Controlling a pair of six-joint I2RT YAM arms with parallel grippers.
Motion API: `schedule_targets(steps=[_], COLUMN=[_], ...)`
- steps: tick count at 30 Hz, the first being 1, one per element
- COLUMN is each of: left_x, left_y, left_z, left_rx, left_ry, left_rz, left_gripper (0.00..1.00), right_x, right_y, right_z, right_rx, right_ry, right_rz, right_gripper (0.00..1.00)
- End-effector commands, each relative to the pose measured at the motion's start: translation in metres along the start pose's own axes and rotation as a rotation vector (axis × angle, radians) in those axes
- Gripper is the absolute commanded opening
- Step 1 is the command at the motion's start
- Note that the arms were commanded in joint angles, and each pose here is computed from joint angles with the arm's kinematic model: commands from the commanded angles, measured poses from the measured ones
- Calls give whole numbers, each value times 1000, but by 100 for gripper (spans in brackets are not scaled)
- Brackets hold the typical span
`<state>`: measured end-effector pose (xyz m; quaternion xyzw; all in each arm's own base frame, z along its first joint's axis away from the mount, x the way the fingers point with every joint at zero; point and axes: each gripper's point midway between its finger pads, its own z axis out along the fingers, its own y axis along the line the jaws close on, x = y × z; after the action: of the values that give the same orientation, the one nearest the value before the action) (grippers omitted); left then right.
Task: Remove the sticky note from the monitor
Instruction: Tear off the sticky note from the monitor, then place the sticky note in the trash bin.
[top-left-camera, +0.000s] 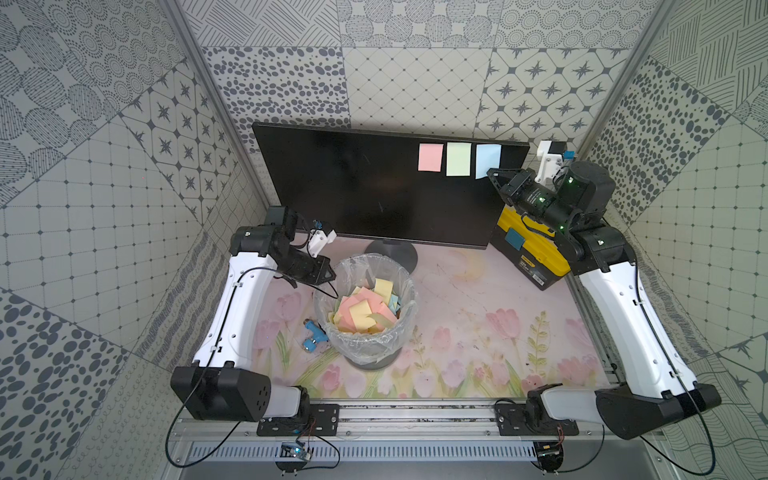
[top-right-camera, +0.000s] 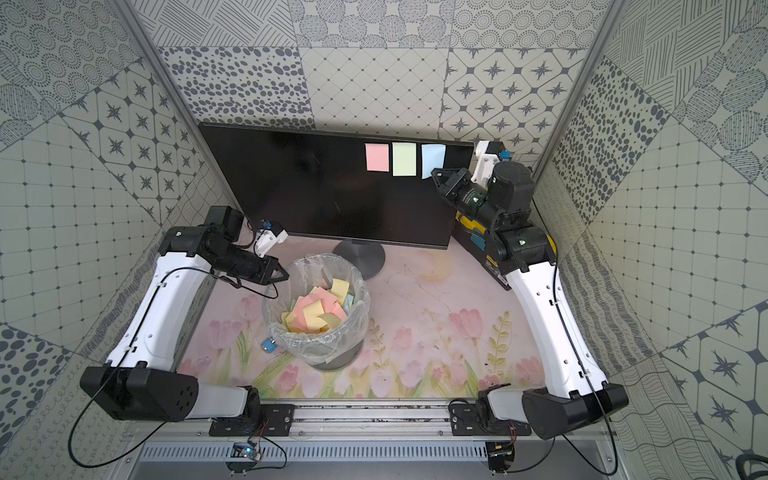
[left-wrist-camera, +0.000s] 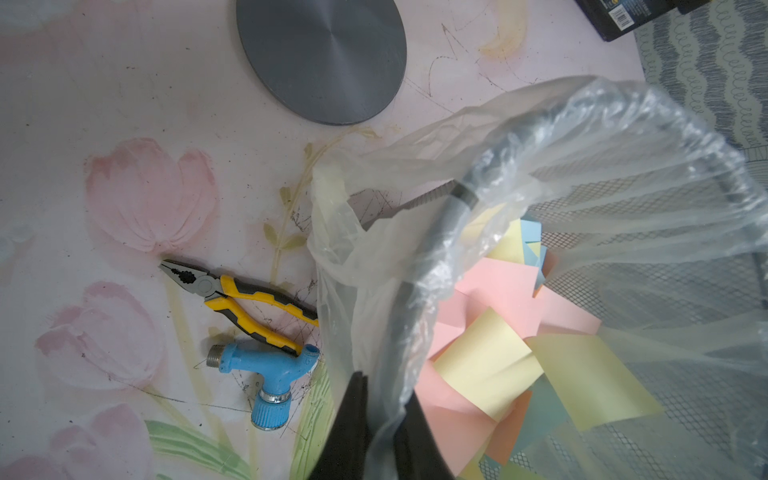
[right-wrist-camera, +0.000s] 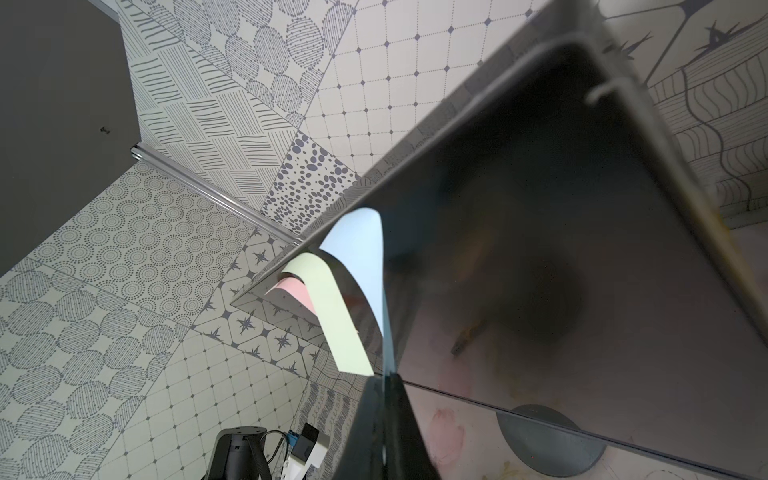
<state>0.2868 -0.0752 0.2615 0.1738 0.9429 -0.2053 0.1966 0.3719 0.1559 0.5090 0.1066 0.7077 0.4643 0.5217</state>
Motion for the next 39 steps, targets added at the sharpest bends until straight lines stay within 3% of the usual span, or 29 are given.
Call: schedule_targets(steps=[1, 9, 14, 22, 29, 37, 39], left_x=[-19, -19, -19, -18, -19, -20, -20], left_y=[-9, -9, -9, -8, -8, -8, -8], left_z=[-4, -3, -4, -3, -2, -3, -3], left_rx=[49, 51, 49, 47, 47, 45, 46], left_ry=[-76, -74, -75, -72, -72, -73, -76], left_rz=[24, 22, 24, 21, 22, 20, 21], left_gripper=[0, 0, 0, 0, 0, 0, 0], right_x=[-18, -12, 14, 158, 273, 337, 344], right_y=[42, 68, 82, 104, 99, 77, 74], right_z=[-22, -37, -32, -5, -8, -15, -16], right_rx=[-128, -209, -269, -314, -309, -265, -257], right_ry=[-76, -71, 16, 445, 745, 938, 963], right_rz=[-91, -142, -167, -354, -530, -640, -652], right_gripper=[0, 0, 0, 0, 0, 0, 10])
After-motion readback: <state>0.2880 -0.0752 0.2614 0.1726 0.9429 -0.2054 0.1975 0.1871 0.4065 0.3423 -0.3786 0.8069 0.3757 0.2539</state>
